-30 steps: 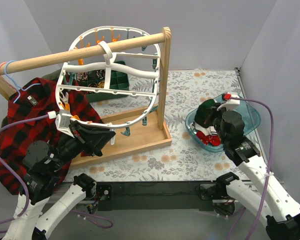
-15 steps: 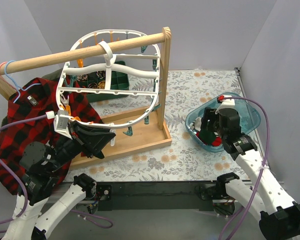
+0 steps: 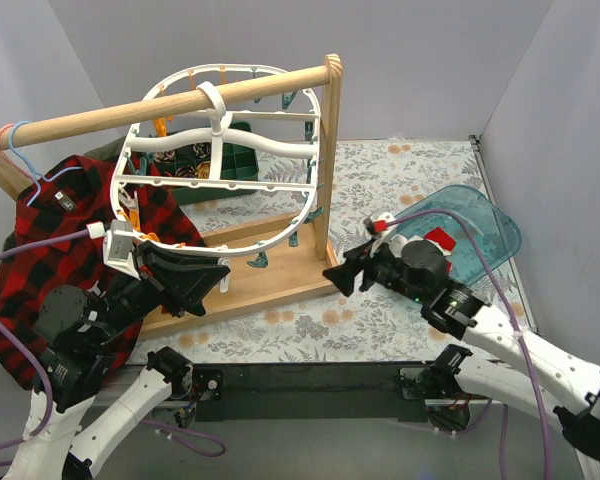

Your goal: Remove the socks clipped to the hanger

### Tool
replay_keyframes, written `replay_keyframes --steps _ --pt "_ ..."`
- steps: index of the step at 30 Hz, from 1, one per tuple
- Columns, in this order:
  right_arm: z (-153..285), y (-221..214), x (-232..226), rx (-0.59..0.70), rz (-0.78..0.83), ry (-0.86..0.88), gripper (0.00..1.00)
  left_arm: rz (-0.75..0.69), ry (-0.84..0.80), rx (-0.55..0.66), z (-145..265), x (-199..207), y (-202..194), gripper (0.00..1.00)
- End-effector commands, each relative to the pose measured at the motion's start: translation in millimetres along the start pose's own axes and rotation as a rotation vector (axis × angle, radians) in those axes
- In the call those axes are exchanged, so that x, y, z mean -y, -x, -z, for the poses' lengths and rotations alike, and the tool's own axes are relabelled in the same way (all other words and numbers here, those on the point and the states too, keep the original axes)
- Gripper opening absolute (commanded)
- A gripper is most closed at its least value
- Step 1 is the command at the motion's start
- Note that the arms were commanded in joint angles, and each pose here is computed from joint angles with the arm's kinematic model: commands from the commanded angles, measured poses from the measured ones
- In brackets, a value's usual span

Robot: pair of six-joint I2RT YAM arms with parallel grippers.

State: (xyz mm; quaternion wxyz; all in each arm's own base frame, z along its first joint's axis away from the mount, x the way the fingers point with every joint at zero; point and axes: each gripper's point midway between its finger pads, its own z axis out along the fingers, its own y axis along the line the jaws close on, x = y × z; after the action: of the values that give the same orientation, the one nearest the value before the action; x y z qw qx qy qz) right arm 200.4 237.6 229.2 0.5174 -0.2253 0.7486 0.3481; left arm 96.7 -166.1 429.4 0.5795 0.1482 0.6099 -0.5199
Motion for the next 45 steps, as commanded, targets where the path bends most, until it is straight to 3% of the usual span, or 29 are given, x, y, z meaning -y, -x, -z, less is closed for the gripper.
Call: replay_keyframes --steps 1,6,8,9,11,12,13,23,25,33,35,39,41,42,44,45 --pt "-28.1 8.3 -74.0 0.094 0.007 0.255 0.80 -0.025 -0.024 0.033 -2.1 8.5 14.2 0.00" --pt "-47.3 -2.3 -150.8 0.159 0.028 0.501 0.84 -0.011 -0.013 0.048 0.3 7.4 15.2 0.00" --pt "-50.8 12.8 -179.6 0.235 0.035 0.601 0.87 -0.011 -0.012 0.052 1.5 7.5 15.2 0.00" --pt "-65.1 -5.3 -191.3 0.189 0.041 0.629 0.88 -0.008 -0.010 0.055 1.8 7.5 15.7 0.00" --pt "-74.4 15.2 -221.2 0.237 0.053 0.714 0.88 -0.008 -0.012 0.057 2.6 8.2 16.0 0.00" --pt "-90.8 -4.3 -229.3 0.188 0.062 0.723 0.88 -0.008 -0.013 0.059 3.2 9.1 16.7 0.00" --pt "-95.2 15.4 -245.5 0.227 0.063 0.759 0.89 -0.008 -0.011 0.061 3.2 8.6 17.0 0.00" --pt "-133.1 26.7 -290.2 0.287 0.006 0.817 0.91 -0.004 -0.009 0.082 8.3 10.3 19.0 0.00" --pt "-137.3 23.3 -293.7 0.296 -0.012 0.823 0.98 -0.003 -0.008 0.079 7.7 9.7 18.2 0.00" --pt "-149.5 12.8 -315.5 0.265 -0.035 0.842 0.97 -0.004 -0.021 0.080 8.0 11.1 17.2 0.00" --pt "-150.6 17.5 -320.0 0.269 -0.040 0.850 0.94 -0.006 -0.022 0.077 8.3 11.2 16.2 0.00" --pt "-154.6 20.3 -323.3 0.269 -0.057 0.848 0.75 -0.003 -0.028 0.075 8.6 12.6 16.1 0.00" --pt "-155.1 22.1 -326.2 0.271 -0.056 0.858 0.57 -0.003 -0.035 0.074 8.7 14.3 16.5 0.00" --pt "-153.6 22.2 -327.9 0.267 -0.058 0.869 0.40 0.000 -0.033 0.066 8.4 13.7 14.9 0.00" --pt "-150.4 22.9 -330.7 0.258 -0.070 0.889 0.27 -0.002 -0.045 0.063 11.0 17.7 15.8 0.11" --pt "-147.0 21.7 -333.2 0.249 -0.069 0.911 0.16 -0.001 -0.043 0.053 12.6 18.1 13.9 0.16"
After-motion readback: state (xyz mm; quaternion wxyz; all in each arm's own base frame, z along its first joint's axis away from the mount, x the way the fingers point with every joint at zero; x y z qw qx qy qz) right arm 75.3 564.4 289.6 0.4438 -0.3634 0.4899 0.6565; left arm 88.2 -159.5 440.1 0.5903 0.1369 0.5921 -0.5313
